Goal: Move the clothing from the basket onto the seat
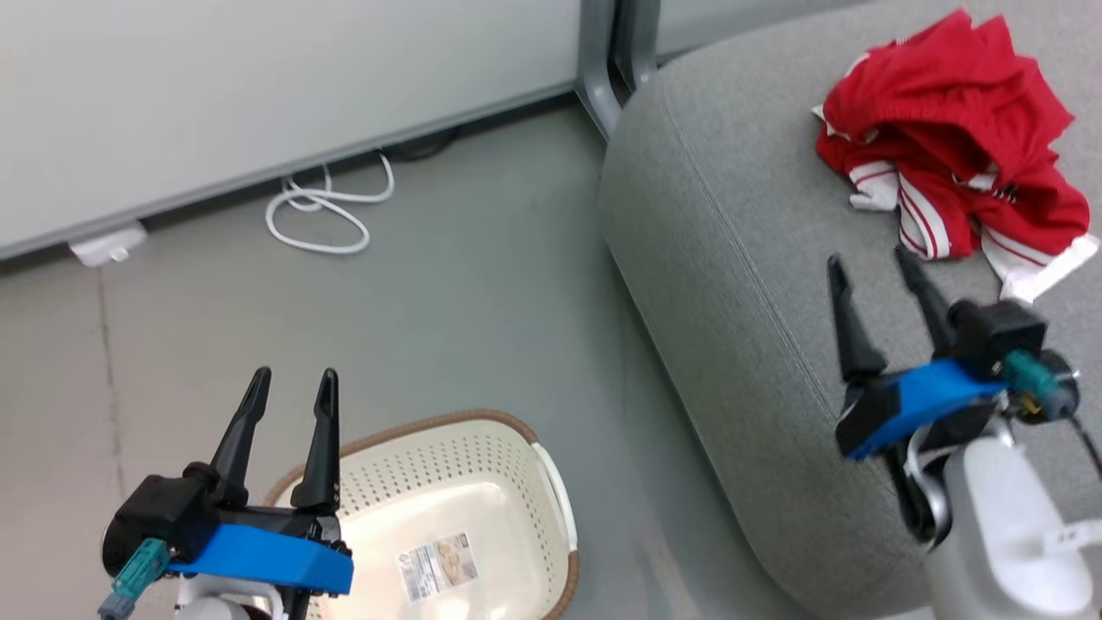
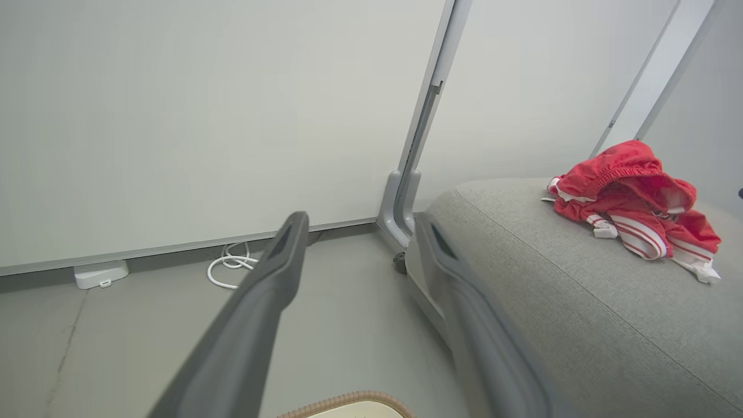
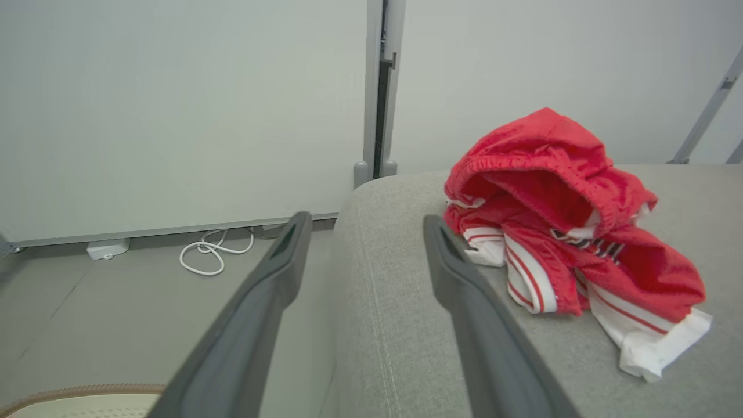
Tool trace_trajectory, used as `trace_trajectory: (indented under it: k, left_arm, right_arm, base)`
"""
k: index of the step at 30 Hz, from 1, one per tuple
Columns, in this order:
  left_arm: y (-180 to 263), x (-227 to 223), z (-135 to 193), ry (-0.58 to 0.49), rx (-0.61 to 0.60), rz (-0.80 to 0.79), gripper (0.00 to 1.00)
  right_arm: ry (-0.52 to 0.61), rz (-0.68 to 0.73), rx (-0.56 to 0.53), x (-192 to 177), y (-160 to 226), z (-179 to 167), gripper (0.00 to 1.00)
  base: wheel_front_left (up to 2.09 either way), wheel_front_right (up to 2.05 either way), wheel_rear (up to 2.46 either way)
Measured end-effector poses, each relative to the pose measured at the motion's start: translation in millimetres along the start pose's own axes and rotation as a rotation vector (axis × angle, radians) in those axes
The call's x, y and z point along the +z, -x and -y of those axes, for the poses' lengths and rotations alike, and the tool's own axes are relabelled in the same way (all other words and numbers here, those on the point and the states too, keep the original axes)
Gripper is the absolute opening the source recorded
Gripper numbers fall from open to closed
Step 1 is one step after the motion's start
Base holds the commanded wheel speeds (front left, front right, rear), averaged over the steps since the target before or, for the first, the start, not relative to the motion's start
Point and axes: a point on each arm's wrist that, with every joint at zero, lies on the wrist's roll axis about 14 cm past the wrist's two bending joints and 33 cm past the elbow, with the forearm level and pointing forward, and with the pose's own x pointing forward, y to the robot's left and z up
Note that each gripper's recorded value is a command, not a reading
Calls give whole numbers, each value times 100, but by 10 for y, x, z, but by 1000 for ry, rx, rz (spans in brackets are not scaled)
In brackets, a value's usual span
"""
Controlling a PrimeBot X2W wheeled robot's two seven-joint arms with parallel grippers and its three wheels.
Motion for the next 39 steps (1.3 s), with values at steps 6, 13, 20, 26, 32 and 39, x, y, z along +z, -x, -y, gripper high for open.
trace_trajectory:
  k: [6, 13, 20, 26, 32, 39]
  left_arm:
    - [307, 176, -151, -10, 99, 45, 100]
    - [675, 258, -299, -5, 204, 77, 100]
    - [976, 360, -469, -15, 305, 121, 100]
    - [1191, 399, -571, -31, 364, 140, 100]
    - [1303, 408, -618, -38, 392, 146, 100]
    - [1339, 408, -627, -44, 401, 147, 100]
  right_arm:
    - [-19, 34, 112, 17, 317, -436, 100]
    - [-61, 33, 179, 10, 552, -739, 100]
    - [-67, 29, 246, 16, 644, -989, 100]
    - [-80, 27, 288, 22, 668, -1137, 100]
    - [-95, 24, 312, 10, 673, -1222, 100]
    - [-101, 6, 316, -54, 689, -1238, 100]
  base:
    - [0, 0, 0]
    - [0, 0, 0]
    - [0, 0, 0]
    - [0, 0, 0]
    - [0, 0, 0]
    - [0, 0, 0]
